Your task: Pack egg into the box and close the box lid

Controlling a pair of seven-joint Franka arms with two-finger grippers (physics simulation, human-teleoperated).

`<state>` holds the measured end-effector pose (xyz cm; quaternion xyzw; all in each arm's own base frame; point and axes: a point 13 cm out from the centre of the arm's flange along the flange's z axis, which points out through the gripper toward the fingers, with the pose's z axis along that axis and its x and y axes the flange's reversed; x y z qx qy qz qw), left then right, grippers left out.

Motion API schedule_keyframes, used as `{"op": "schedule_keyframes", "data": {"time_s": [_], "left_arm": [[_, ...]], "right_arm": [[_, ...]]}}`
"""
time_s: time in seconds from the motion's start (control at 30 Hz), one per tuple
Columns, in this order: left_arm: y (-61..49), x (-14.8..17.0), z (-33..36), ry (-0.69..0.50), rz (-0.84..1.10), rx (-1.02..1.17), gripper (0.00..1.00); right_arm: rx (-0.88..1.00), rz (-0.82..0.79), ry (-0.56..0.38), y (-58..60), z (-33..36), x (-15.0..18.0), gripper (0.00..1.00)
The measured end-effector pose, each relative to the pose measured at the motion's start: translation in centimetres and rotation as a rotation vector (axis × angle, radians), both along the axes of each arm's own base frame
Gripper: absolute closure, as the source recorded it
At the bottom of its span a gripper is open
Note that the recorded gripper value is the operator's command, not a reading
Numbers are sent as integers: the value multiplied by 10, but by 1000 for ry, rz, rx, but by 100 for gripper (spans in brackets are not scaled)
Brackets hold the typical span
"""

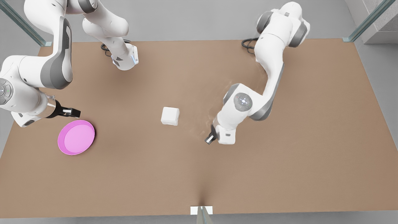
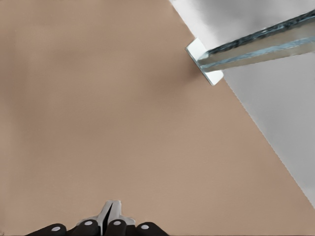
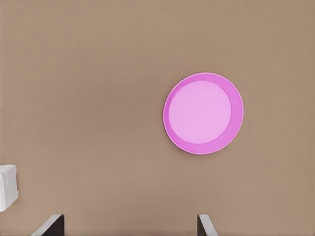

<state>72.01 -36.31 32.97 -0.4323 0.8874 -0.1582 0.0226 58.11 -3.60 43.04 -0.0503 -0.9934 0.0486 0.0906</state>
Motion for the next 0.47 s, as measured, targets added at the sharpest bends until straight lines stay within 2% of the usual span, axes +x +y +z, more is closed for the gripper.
{"op": "schedule_keyframes", "data": {"time_s": [0.03, 0.07, 0.13, 0.2, 0.23, 0.3, 0.47], "left_arm": [[113, 30, 22, 19, 64, 51, 0], [171, 27, 63, 16, 51, 104, 0], [216, -20, 171, -31, -52, 202, 0], [262, -106, 227, 1, -157, 279, 0], [276, -137, 224, 41, -214, 304, 0], [292, -167, 215, 95, -322, 333, 0], [317, -189, 208, 151, -537, 365, 0]], "right_arm": [[0, 2, 0, 0, 0, 0, 0], [1, 4, 0, 0, 0, 0, 0], [1, 8, 1, 0, 0, 0, 0], [1, 13, 2, 0, 0, 0, 0], [1, 16, 7, 1, -1, -1, 0], [1, 26, 19, 5, -5, -2, 0], [5, 37, 33, 9, -8, -3, 0]]}}
